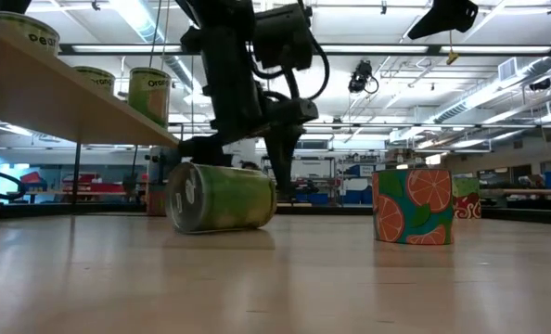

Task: Pick and place cans onto a shelf
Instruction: Put the canned pears on the shelf aligned with the other canned pears

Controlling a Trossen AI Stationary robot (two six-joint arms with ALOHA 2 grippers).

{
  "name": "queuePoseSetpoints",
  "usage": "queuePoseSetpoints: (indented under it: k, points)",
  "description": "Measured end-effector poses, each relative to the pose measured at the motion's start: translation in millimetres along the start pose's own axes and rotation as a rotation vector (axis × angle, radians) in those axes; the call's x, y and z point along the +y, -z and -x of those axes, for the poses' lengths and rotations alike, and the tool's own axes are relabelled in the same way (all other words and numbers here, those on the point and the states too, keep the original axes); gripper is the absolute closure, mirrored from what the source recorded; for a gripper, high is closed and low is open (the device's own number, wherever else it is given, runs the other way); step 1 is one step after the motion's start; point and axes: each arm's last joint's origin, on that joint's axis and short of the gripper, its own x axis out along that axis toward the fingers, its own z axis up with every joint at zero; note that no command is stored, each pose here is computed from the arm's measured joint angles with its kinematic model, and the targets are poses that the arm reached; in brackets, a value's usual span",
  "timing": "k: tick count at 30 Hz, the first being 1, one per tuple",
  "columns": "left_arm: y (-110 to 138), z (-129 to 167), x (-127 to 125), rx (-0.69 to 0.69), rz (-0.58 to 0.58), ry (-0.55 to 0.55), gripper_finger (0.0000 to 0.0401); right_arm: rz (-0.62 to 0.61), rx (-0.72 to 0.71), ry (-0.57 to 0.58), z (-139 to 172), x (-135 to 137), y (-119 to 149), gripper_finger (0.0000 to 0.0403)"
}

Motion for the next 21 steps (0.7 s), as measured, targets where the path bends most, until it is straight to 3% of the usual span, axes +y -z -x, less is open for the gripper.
queuePoseSetpoints:
  k: [4, 8, 12, 17, 21]
  points:
    - [4.9, -5.7, 0.7, 0.109, -0.026, 0.019, 0.0036, 0.002, 0.007, 0.003, 0.0, -0.3, 0.7, 0.003]
    - [3.7, -4.8, -0.2, 0.085, -0.085, 0.018, 0.0036, -0.004, 0.017, 0.004, 0.0, -0.8, 1.5, 0.003]
    - [-0.7, 6.6, -9.4, 0.071, -0.284, 0.051, 0.0037, -0.015, 0.025, 0.006, 0.0, -1.2, 2.3, 0.003]
    - [4.9, 28.2, -19.3, 0.102, -0.591, 0.007, 0.0037, -0.016, 0.044, 0.017, 0.0, -2.2, 4.2, 0.003]
    - [10.3, 28.6, -13.7, 0.145, -0.65, -0.057, 0.0037, -0.034, 0.044, 0.018, 0.0, -2.2, 4.2, 0.003]
